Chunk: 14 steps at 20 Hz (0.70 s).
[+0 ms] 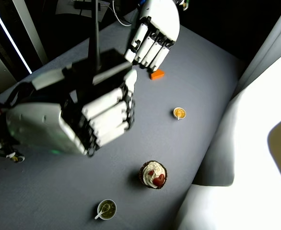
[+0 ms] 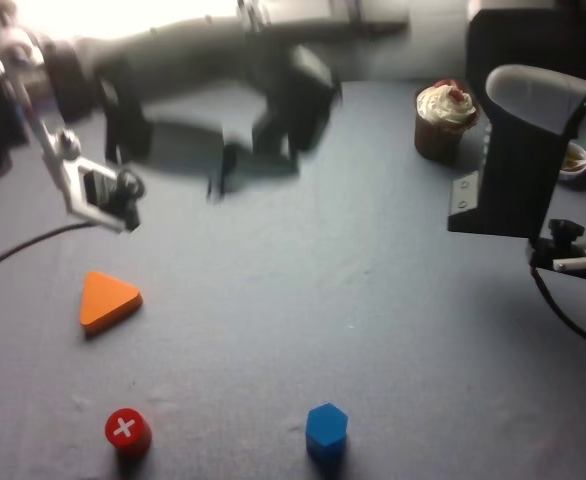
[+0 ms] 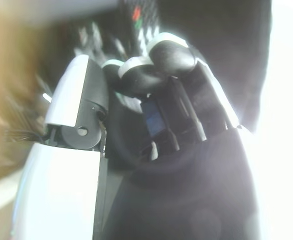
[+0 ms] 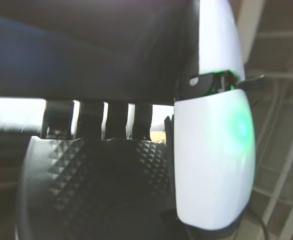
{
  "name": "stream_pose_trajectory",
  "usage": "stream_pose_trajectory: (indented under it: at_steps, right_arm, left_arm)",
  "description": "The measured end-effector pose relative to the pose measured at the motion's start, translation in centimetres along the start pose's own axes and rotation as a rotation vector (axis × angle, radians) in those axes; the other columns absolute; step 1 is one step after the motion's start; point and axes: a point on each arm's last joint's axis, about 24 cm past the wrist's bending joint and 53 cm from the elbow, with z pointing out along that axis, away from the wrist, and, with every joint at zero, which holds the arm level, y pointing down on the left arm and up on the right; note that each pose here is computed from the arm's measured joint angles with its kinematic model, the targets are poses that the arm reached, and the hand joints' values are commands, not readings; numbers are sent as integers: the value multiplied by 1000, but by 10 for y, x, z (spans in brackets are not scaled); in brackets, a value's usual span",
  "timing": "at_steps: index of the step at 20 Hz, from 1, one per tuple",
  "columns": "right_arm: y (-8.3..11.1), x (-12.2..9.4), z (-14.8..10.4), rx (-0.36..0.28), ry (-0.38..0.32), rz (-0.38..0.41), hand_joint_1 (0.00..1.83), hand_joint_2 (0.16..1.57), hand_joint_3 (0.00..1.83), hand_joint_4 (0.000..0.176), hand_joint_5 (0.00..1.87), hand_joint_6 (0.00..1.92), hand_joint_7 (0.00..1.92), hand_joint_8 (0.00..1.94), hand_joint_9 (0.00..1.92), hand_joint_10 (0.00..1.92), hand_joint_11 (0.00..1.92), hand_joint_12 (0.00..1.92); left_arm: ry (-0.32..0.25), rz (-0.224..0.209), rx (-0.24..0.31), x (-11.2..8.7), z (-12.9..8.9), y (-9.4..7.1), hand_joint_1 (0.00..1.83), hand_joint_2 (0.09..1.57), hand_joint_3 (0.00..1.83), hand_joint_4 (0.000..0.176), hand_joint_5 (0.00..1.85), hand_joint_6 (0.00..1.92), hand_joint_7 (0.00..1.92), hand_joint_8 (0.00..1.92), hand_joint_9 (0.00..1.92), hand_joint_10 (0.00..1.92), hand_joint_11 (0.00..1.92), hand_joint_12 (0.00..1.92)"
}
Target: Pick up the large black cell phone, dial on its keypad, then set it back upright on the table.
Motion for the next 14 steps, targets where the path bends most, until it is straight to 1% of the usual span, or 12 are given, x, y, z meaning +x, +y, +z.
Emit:
stream_pose_trajectory:
  at_steps: [2,3,4,5,7,8,9,10,11,12,13,14]
  right_arm:
    - [-3,-3,-3,0,-4,-4,1480,1175,1,0,803,993,746,1183,769,1337,761,1647]
    - [-7,-5,-5,4,-7,-7,1487,1125,0,0,950,770,859,1060,874,1222,858,1597]
    - [-10,-6,-6,4,-8,-5,1489,1108,1,0,988,704,887,1031,903,1182,891,1563]
    - [-15,-7,-8,8,-11,-5,1484,1152,2,0,849,920,804,1112,822,1269,787,1622]
    - [-19,-10,-12,14,-13,-8,1484,1155,0,0,797,1035,813,1076,847,1219,776,1623]
    - [-18,-12,-13,8,-18,-8,1485,1148,0,0,814,1046,857,996,866,1190,756,1636]
    - [-14,-13,-15,-9,-21,-3,1486,1135,0,0,872,977,890,937,884,1156,757,1627]
    - [-10,-13,-15,-23,-16,-3,1486,1135,0,0,872,977,890,937,884,1156,757,1627]
    - [-7,-13,-17,-39,-14,-5,1486,1128,0,0,882,972,898,910,899,1129,777,1602]
    - [-4,-12,-18,-52,-10,-5,1487,1127,0,0,875,984,908,895,903,1123,777,1601]
    - [-3,-10,-20,-61,-9,1,1488,1121,0,0,881,983,936,857,922,1091,780,1588]
    - [-2,-7,-22,-69,0,6,1488,1121,0,0,871,1009,948,830,926,1081,774,1587]
  left_arm:
    - [-57,-99,107,-19,-4,-24,1324,1236,0,48,100,9,730,1469,750,1921,642,1921]
    - [-45,-182,162,-17,-5,-35,1325,1228,0,39,123,9,748,1442,722,1921,601,1921]
    - [-22,-233,204,-12,-4,-43,1328,1219,0,28,143,10,766,1415,720,1921,605,1921]
    - [13,-278,238,-2,-3,-50,1325,1223,0,16,195,18,758,1431,710,1921,599,1921]
    - [56,-330,273,10,-5,-56,1321,1177,0,0,248,16,843,1269,654,1803,558,1921]
    - [51,-343,283,9,-6,-57,936,1251,3,0,242,5,717,1084,617,1661,498,1921]
    - [24,-377,292,3,-10,-57,682,1289,1,0,252,1,689,708,589,1433,441,1836]
    - [22,-376,285,2,-13,-55,682,1289,1,0,252,1,689,708,589,1433,441,1836]
    - [7,-384,271,-2,-17,-51,619,1285,0,0,259,1,704,539,585,1308,437,1748]
    - [-15,-407,264,-6,-19,-47,540,1267,0,0,257,0,723,348,575,1109,399,1629]
    - [-33,-432,257,-9,-22,-41,331,1257,0,0,239,0,690,109,531,788,318,1438]
    - [-39,-446,263,-9,-24,-39,163,1256,0,0,255,1,596,32,508,524,258,1305]
